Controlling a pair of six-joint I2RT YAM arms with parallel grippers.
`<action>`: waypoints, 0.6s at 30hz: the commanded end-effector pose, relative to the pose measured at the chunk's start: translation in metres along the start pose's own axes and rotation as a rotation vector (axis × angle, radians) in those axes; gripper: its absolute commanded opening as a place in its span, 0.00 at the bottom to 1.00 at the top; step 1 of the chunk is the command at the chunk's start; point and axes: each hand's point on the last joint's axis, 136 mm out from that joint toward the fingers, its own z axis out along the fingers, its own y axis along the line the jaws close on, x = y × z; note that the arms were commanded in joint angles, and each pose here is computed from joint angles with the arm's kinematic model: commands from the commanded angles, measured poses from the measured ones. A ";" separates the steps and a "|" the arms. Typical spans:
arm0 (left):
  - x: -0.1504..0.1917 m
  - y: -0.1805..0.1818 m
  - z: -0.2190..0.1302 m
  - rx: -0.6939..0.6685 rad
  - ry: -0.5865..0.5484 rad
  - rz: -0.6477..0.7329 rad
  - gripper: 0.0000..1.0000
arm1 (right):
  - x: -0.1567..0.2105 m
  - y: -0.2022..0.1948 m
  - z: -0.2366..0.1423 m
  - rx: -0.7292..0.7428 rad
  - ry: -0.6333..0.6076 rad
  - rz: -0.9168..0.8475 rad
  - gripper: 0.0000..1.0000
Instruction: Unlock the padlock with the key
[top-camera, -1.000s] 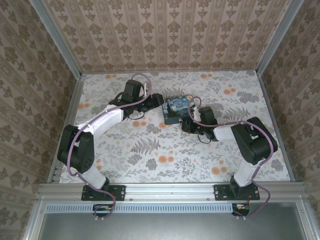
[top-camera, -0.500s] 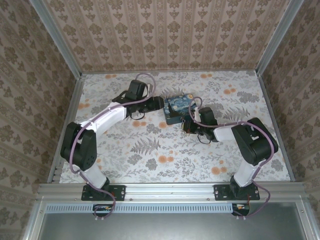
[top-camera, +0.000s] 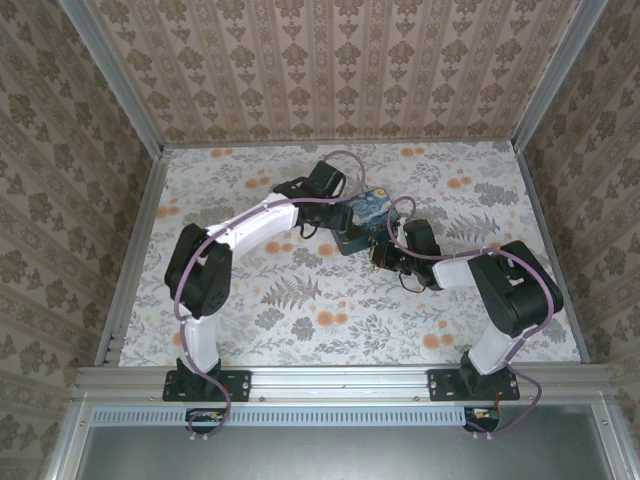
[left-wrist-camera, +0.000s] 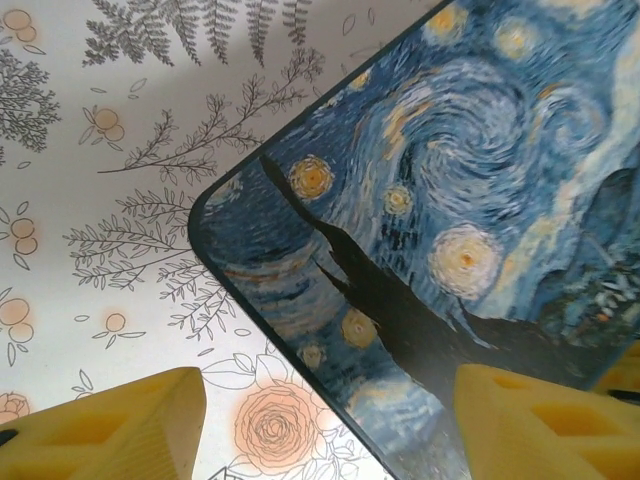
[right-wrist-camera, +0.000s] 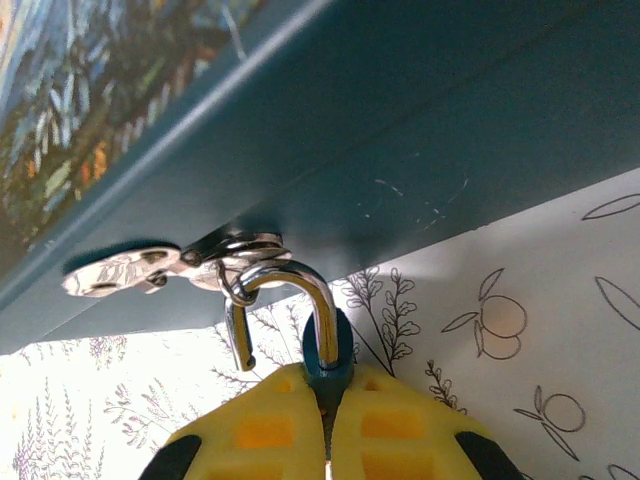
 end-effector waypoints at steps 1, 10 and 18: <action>-0.001 0.001 0.002 -0.071 0.013 0.066 0.67 | 0.010 -0.021 -0.004 0.068 0.010 0.061 0.00; 0.015 -0.012 0.018 -0.120 0.054 0.149 0.68 | 0.009 -0.028 -0.005 0.034 -0.013 0.126 0.00; 0.034 -0.014 0.030 -0.172 0.099 0.210 0.68 | 0.008 -0.033 -0.003 -0.008 -0.025 0.180 0.00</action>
